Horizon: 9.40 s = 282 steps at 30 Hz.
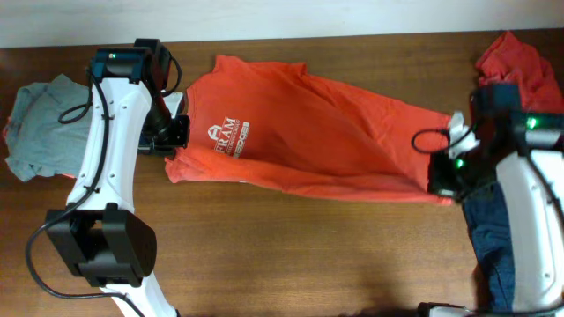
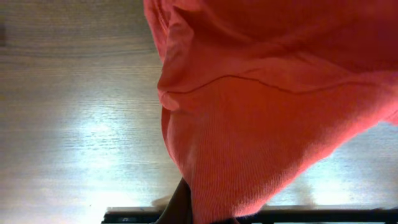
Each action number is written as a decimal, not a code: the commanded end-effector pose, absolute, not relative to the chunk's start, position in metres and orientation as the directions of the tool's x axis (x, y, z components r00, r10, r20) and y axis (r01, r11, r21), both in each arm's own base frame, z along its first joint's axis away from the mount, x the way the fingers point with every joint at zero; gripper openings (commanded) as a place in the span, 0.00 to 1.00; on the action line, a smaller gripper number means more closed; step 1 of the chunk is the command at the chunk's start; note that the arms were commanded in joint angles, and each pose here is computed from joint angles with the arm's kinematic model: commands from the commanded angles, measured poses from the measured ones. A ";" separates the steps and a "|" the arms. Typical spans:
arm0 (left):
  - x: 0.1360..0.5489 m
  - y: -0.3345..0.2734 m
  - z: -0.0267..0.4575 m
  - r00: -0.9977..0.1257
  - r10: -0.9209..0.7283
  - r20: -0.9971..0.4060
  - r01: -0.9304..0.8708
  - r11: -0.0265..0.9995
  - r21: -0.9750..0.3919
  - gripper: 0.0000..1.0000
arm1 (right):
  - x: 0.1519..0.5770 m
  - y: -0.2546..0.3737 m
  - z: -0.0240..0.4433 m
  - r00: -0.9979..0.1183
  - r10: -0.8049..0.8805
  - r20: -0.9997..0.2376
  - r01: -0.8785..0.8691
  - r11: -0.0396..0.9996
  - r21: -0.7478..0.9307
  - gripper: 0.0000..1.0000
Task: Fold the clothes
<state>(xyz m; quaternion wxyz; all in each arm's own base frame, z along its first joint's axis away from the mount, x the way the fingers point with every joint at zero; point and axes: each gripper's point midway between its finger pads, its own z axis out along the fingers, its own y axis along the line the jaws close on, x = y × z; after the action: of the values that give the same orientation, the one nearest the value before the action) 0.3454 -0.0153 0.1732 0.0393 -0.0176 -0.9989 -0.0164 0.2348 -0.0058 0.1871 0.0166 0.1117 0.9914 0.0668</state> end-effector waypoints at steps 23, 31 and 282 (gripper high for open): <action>0.457 -0.020 0.166 -0.934 0.054 -0.353 0.037 0.998 0.056 0.00 | 0.218 -0.047 0.094 -0.876 0.482 -0.003 0.479 0.872 0.103 0.09; 0.470 -0.044 0.159 -0.919 0.098 -0.382 0.084 0.995 0.051 0.01 | 0.245 -0.055 0.093 -0.868 0.483 -0.116 0.470 0.874 0.127 0.06; 0.618 -0.079 0.092 -0.835 0.190 -0.517 0.244 0.969 -0.037 0.00 | 0.520 -0.030 0.115 -0.823 0.130 -0.553 0.042 0.985 0.170 0.81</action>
<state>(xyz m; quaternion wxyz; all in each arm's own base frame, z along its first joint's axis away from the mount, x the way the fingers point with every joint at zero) 0.6263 -0.0803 0.0779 -0.2690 -0.1137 -0.9548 0.0556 0.5153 -0.0326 0.1085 0.2861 0.0540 0.9532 0.0817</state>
